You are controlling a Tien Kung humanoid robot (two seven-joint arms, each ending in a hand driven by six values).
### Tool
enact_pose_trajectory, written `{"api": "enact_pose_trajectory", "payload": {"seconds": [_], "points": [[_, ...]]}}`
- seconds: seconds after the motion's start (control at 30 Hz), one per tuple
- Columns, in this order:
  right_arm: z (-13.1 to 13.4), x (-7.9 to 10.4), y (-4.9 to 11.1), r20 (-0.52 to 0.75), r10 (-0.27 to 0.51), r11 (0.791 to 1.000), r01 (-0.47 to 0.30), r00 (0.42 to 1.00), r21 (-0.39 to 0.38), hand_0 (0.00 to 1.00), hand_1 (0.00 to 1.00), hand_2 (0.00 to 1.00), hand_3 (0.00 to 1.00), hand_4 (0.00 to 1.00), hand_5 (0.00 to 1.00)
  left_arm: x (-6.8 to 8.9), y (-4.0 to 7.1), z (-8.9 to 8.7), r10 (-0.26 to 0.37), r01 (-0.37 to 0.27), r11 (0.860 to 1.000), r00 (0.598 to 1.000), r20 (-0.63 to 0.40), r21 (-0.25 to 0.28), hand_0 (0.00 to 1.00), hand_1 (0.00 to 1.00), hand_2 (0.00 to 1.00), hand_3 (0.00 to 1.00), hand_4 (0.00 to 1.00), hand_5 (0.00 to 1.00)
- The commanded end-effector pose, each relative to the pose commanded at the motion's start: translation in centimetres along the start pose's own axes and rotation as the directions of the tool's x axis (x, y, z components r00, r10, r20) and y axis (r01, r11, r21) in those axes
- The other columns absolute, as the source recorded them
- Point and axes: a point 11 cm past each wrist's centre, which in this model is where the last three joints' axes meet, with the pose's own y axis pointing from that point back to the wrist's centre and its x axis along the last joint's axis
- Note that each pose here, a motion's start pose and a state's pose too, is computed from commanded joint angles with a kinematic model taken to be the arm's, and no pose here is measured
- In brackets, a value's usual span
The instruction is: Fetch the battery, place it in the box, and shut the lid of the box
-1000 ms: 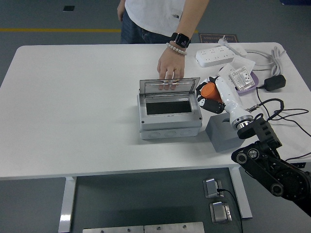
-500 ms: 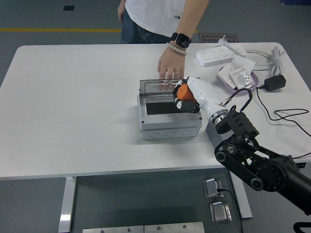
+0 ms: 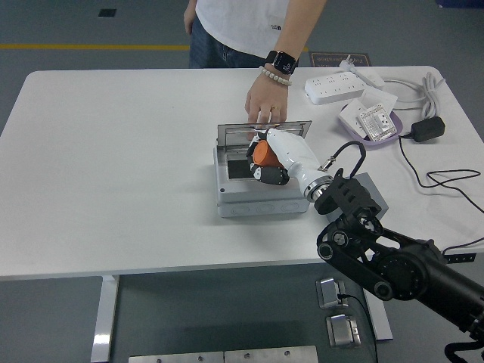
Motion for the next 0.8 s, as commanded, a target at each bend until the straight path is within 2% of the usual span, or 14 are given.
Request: {"api": "enact_pose_trajectory", "payload": {"seconds": [0.4, 0.8], "points": [[0.7, -0.5, -0.7, -0.032, 0.017, 1.000, -0.018, 0.999, -0.016, 0.190, 0.243, 0.248, 0.243, 0.002, 0.002, 0.0, 0.0, 0.4, -0.002, 0.002, 1.000, 1.000, 0.005, -0.006, 0.402, 0.561, 0.511, 0.483, 0.002, 0.002], [1.0, -0.8, -0.9, -0.004, 0.009, 1.000, -0.009, 1.000, -0.024, 0.191, 0.245, 0.250, 0.241, 0.002, 0.002, -0.1, 0.0, 0.4, -0.004, 0.004, 1.000, 1.000, 0.009, -0.007, 0.401, 0.561, 0.511, 0.483, 0.002, 0.002]]}}
